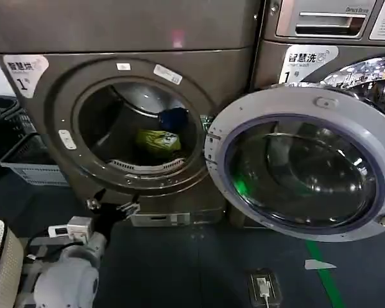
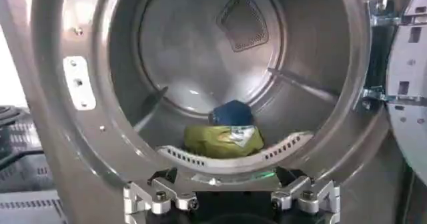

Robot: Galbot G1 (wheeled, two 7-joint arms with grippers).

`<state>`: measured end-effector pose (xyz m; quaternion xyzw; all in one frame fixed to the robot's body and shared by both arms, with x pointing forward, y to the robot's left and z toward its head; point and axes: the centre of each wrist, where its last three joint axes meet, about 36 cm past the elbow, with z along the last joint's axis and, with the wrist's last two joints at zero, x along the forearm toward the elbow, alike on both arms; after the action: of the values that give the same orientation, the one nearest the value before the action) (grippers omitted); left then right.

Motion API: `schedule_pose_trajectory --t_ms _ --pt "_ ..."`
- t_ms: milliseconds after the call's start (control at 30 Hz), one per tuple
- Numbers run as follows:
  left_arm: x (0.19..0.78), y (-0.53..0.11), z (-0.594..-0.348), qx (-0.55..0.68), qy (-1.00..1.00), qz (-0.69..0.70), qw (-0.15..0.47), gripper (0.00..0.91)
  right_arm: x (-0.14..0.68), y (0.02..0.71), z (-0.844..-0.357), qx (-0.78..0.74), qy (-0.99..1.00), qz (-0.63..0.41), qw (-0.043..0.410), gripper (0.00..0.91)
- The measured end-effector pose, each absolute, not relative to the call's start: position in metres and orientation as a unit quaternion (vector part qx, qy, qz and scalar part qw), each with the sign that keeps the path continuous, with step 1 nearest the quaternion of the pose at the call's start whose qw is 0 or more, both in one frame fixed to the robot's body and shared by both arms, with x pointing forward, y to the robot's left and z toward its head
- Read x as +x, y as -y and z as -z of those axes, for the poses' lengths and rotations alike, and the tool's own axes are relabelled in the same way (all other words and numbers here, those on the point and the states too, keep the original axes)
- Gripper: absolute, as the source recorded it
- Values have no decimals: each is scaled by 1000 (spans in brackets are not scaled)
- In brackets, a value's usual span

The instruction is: Grasp the clothes from the dryer.

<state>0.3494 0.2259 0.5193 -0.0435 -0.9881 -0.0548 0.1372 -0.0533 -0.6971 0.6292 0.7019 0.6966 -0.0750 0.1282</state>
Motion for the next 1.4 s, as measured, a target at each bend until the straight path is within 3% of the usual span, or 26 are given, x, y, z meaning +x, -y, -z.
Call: schedule_pose_trajectory --t_ms 1400 --pt "349 -225 -514 -51 986 59 147 907 -45 704 -625 700 -698 81 124 907"
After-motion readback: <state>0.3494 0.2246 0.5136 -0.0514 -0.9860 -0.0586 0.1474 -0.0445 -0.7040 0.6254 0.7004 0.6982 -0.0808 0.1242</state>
